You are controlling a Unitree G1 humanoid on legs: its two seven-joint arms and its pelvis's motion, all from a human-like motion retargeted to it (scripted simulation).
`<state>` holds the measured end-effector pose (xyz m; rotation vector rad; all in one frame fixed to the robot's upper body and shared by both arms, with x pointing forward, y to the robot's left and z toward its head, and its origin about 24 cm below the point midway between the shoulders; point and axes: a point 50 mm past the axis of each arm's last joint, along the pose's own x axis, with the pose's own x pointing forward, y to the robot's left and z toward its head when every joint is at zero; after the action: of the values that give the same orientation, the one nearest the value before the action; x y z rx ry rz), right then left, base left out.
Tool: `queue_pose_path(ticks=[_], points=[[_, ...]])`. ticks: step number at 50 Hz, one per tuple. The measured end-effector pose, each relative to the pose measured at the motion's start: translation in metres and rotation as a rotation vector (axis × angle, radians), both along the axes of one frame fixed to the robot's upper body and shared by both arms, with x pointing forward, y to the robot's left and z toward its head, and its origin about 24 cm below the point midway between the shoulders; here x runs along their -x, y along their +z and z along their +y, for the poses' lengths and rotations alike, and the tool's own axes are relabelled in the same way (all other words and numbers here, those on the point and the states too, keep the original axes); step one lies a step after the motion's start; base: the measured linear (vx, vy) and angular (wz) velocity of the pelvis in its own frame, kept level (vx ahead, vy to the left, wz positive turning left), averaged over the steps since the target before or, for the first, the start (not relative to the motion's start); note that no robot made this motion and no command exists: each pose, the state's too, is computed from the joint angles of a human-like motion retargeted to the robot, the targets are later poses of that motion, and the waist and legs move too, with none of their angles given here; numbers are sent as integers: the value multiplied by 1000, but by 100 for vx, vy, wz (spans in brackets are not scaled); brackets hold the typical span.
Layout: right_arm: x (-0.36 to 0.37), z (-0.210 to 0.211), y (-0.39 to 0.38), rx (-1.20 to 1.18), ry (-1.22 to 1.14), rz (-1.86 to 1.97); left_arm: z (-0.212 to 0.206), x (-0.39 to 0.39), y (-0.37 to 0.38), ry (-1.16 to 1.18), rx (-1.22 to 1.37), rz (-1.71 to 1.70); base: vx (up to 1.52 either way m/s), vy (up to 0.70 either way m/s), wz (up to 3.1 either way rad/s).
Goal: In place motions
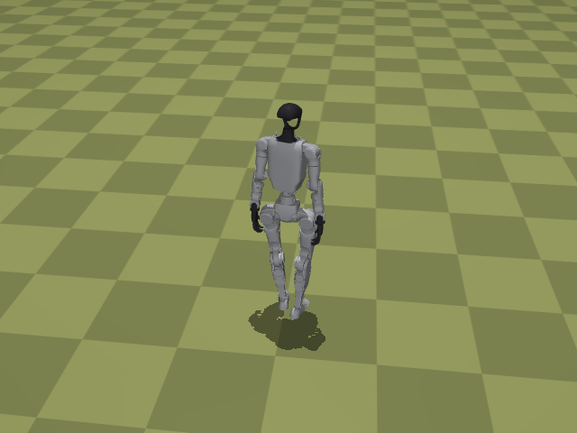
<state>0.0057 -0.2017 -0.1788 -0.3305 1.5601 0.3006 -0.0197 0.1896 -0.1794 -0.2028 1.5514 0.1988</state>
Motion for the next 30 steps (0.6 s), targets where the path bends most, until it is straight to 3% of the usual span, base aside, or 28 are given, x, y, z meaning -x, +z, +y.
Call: queue_pose_path(ticks=[30], points=[[17,0,0,-1,-66,49,1,-1,0,-9,1,-1,-9,2,9]])
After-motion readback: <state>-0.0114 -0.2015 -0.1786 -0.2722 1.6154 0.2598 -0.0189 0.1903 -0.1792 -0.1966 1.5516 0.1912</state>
